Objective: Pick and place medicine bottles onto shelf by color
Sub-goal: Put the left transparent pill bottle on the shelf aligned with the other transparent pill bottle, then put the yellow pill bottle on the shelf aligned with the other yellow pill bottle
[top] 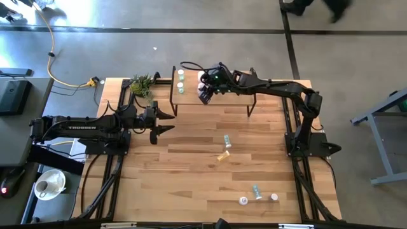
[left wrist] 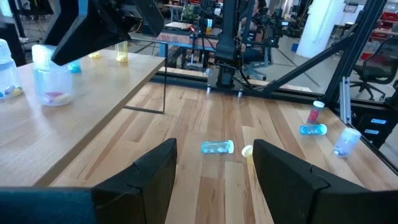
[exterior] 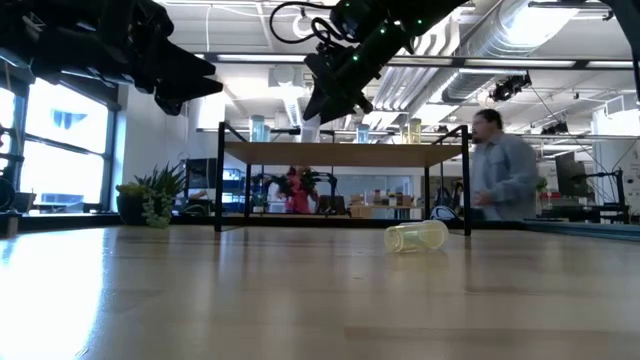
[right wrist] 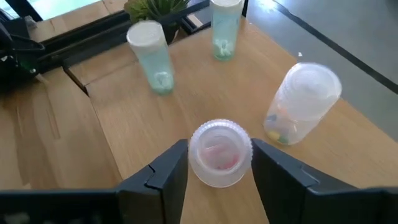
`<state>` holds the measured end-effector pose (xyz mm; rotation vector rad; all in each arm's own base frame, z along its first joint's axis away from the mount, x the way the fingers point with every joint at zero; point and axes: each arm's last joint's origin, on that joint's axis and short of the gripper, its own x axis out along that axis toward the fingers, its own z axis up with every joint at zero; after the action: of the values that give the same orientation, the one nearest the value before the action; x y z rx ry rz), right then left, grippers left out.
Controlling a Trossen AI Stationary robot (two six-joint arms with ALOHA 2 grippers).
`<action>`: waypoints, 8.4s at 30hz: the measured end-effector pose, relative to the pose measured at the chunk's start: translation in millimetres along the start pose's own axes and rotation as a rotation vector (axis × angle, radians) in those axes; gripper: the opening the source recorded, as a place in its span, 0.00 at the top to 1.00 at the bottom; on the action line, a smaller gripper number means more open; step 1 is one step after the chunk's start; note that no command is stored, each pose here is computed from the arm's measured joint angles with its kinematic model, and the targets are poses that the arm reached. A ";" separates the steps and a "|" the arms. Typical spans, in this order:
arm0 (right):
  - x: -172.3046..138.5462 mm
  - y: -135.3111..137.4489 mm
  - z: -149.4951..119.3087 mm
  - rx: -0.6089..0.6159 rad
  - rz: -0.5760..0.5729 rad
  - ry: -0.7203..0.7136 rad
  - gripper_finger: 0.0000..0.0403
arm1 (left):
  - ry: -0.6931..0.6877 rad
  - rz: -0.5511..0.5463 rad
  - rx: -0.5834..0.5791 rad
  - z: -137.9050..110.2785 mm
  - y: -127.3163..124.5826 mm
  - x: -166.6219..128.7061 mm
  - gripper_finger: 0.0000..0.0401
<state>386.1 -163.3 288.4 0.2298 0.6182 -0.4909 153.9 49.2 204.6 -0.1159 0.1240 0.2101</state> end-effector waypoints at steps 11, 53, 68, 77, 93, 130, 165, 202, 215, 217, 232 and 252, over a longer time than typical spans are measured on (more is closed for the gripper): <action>1.0 0.2 0.5 0.001 0.002 -0.009 0.48 | 0.000 0.000 0.000 0.0 0.0 0.0 0.50; -129.4 129.1 -71.0 -0.330 -0.069 0.402 0.48 | 0.000 -0.002 -0.069 0.0 -0.2 0.0 0.50; -160.0 143.8 -100.6 -0.361 -0.310 0.455 0.48 | -0.084 -0.041 -0.015 7.1 -16.9 0.9 0.50; -168.8 147.5 -107.4 -0.364 -0.368 0.442 0.48 | -0.038 -0.030 0.032 17.0 -26.3 18.2 0.50; -174.0 141.5 -110.3 -0.346 -0.451 0.459 0.48 | 0.154 -0.004 0.074 12.8 -55.1 79.2 0.50; -174.4 140.2 -110.3 -0.337 -0.478 0.445 0.48 | 0.431 0.015 0.151 -57.7 -126.6 215.9 0.50; -174.2 140.3 -110.2 -0.336 -0.477 0.444 0.48 | 0.500 0.080 0.083 -83.2 -117.9 247.3 0.50; -186.5 134.4 -104.6 -0.324 -0.451 0.416 0.48 | 0.550 -0.026 0.098 -98.6 -106.9 253.8 0.81; -231.7 112.9 -85.6 -0.181 -0.295 0.293 0.48 | 0.430 -0.186 0.017 -35.4 -96.0 243.0 0.80; -238.1 112.0 -81.2 -0.150 -0.225 0.265 0.48 | 0.382 -0.222 0.003 -22.8 -93.3 236.7 0.80; -248.8 131.9 -46.3 -0.082 0.154 -0.017 0.48 | -0.102 -0.319 -0.072 6.7 -68.8 142.0 0.79; -191.5 164.7 -29.8 -0.294 0.230 -0.142 0.43 | -0.359 -0.359 -0.057 -9.8 -63.1 104.7 0.77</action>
<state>319.2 59.8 390.5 -0.0138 0.5104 -0.1881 267.9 7.7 187.2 -0.1527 -0.2599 -0.1259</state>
